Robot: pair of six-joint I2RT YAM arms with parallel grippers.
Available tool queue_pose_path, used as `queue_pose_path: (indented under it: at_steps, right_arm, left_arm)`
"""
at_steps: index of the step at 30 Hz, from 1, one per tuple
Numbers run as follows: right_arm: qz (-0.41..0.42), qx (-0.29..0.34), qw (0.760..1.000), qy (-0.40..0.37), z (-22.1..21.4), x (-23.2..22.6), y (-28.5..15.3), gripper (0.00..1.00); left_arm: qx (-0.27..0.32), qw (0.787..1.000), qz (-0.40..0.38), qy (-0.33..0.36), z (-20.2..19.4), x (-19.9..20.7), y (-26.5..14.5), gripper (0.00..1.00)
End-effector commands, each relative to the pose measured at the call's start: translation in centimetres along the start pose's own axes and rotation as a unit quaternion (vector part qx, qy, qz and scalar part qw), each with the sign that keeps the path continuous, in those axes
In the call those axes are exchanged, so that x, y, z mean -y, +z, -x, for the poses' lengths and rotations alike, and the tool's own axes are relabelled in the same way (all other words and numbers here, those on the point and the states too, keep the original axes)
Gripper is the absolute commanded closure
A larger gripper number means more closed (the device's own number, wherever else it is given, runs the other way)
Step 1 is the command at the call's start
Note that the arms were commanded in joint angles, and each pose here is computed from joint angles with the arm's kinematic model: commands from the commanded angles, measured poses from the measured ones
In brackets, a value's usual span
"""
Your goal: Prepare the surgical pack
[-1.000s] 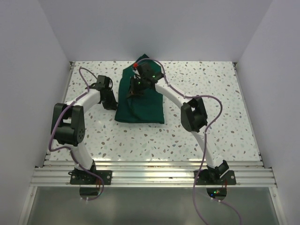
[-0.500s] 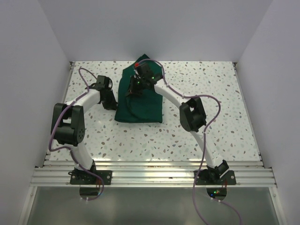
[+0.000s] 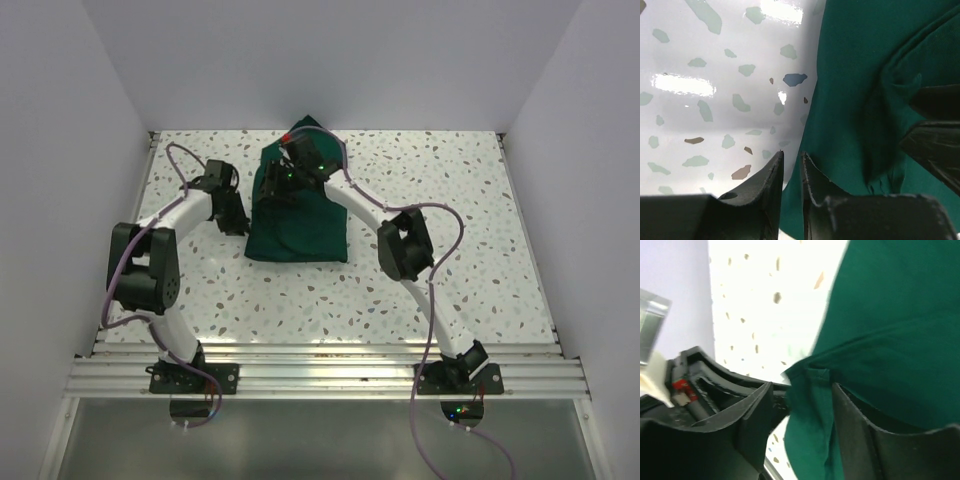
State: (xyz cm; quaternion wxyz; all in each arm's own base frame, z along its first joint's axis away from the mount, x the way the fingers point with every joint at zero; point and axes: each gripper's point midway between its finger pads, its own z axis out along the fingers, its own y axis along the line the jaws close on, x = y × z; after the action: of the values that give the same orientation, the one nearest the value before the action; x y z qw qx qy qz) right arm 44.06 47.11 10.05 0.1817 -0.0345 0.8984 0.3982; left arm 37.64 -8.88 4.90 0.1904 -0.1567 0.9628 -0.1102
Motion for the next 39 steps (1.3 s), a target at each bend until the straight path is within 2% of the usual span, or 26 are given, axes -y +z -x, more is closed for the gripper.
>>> queue_pose_path:
  at_steps: [1,6,11,14,15,17,18,20,23,33,39]
  right_arm:
    - [0.053,0.022,0.998,-0.034,1.9,-4.8,-2.9,0.45]
    - [0.064,0.045,0.996,-0.045,4.2,-6.1,-6.7,0.39]
    - [0.056,0.039,0.997,-0.04,4.7,-4.2,-8.4,0.4]
    - [0.077,0.016,0.996,-0.036,3.6,-4.0,-7.6,0.5]
    - [0.091,0.012,0.995,-0.038,3.6,-4.6,-7.5,0.62]
    - [0.119,-0.01,0.992,-0.029,2.7,-4.8,-5.9,0.71]
    - [0.126,-0.014,0.992,-0.028,2.5,-5.0,-5.4,0.79]
    - [0.132,-0.016,0.991,-0.027,2.0,-4.9,-4.2,0.9]
    - [0.149,-0.028,0.988,-0.012,1.2,-4.9,-2.6,0.95]
    - [0.138,-0.073,0.988,0.013,-2.4,-3.0,1.2,0.98]
    - [0.151,-0.06,0.987,-0.008,-0.6,-4.8,-1.0,0.97]
  left_arm:
    - [0.038,0.999,-0.009,0.016,2.3,0.7,-3.3,0.75]
    - [0.05,0.999,-0.003,-0.005,3.2,-0.5,-5.5,0.7]
    - [0.066,0.997,-0.03,-0.01,4.8,0.5,-7.4,0.72]
    - [0.066,0.997,-0.046,-0.018,5.2,1.3,-7.7,0.76]
    - [0.064,0.997,-0.048,-0.021,5.3,1.5,-7.7,0.79]
    - [0.062,0.996,-0.056,-0.026,5.5,1.9,-7.8,0.83]
    - [0.06,0.996,-0.058,-0.027,5.4,2.0,-7.7,0.84]
    - [0.058,0.995,-0.071,-0.031,5.5,2.6,-7.8,0.87]
    - [0.054,0.994,-0.088,-0.036,5.6,3.3,-8.1,0.89]
    - [0.044,0.993,-0.102,-0.043,5.4,3.8,-7.8,0.9]
    - [0.049,0.992,-0.111,-0.038,6.1,4.1,-7.7,0.88]
